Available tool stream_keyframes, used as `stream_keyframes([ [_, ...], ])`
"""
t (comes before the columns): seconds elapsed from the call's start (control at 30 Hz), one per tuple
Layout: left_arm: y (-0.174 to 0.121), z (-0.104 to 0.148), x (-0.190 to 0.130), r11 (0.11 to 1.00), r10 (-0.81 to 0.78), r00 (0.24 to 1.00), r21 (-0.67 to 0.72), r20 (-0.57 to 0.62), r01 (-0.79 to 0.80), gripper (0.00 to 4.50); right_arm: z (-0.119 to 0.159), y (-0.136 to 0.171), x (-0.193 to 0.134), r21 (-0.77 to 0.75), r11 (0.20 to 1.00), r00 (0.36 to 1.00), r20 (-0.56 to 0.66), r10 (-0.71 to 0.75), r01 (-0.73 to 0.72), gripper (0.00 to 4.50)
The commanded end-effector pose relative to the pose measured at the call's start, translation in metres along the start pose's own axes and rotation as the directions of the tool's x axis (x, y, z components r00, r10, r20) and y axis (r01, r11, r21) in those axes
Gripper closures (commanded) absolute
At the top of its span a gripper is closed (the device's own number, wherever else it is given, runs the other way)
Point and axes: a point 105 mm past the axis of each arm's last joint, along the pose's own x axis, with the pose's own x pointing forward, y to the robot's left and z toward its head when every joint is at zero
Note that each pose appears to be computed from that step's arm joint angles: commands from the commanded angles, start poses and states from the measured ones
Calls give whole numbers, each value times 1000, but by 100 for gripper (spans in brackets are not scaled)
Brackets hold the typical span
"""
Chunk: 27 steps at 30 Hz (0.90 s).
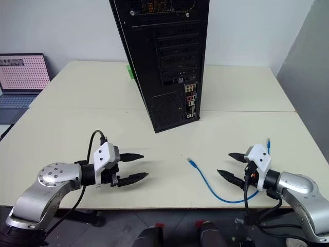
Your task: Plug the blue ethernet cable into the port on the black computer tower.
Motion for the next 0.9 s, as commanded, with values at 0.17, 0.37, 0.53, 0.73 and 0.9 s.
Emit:
stream_keyframes([
  [0.17,-3,7,1,999,-4,1000,43,5,4,103,14,9,7,-49,998,998,43,45,-43,62],
  [0.37,-3,6,0,999,-4,1000,44,0,4,103,15,9,11,-56,998,998,40,42,-40,62],
  [0.53,-4,5,1,999,-7,1000,47,-3,7,103,18,15,18,-48,997,997,43,58,-56,62],
  [0.73,0,5,1,997,-22,1000,73,-2,22,103,16,30,39,-4,995,994,34,100,-100,62],
  [0.9,-4,2,1,992,-69,997,108,-26,72,103,5,42,67,11,992,992,-8,123,-123,62],
])
